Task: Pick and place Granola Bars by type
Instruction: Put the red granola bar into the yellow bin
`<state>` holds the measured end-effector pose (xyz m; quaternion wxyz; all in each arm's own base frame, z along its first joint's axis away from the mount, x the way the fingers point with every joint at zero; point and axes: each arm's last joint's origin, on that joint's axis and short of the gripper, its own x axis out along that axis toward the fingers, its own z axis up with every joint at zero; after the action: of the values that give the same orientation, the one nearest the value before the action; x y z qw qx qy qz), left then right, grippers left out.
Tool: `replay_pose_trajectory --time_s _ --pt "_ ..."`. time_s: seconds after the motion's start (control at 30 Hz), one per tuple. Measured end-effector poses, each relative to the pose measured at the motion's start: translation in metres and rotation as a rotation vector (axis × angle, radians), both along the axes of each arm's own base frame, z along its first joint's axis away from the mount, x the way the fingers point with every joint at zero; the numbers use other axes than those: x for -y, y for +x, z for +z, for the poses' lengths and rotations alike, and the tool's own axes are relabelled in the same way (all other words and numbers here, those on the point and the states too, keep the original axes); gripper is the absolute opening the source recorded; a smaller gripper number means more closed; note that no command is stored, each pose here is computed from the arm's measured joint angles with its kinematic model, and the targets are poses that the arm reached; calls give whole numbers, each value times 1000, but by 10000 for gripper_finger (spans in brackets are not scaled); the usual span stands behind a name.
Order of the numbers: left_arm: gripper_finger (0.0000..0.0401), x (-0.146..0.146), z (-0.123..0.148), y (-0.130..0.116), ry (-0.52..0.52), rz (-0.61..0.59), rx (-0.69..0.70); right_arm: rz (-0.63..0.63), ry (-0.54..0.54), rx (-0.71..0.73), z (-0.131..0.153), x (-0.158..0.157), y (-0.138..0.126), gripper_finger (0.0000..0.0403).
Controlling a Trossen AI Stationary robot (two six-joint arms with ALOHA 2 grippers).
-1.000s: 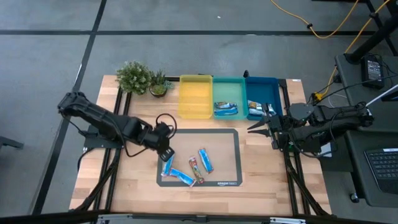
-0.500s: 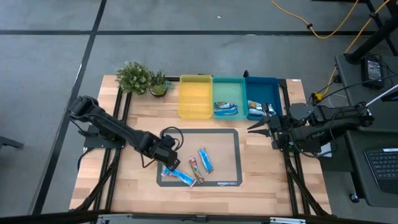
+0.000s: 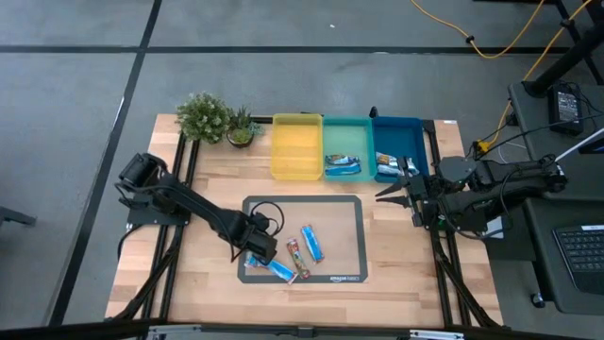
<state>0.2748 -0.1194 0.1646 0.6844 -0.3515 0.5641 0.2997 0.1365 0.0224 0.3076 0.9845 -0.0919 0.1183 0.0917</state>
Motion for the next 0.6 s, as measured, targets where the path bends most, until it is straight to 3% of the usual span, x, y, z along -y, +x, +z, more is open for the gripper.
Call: replay_pose_trajectory --time_s 0.43,0.6 --pt "248 3 -20 8 11 -13 -25 -1 4 -1 0 0 0 49" --pt "229 3 -20 8 11 -5 -28 -1 6 -1 0 0 0 49"
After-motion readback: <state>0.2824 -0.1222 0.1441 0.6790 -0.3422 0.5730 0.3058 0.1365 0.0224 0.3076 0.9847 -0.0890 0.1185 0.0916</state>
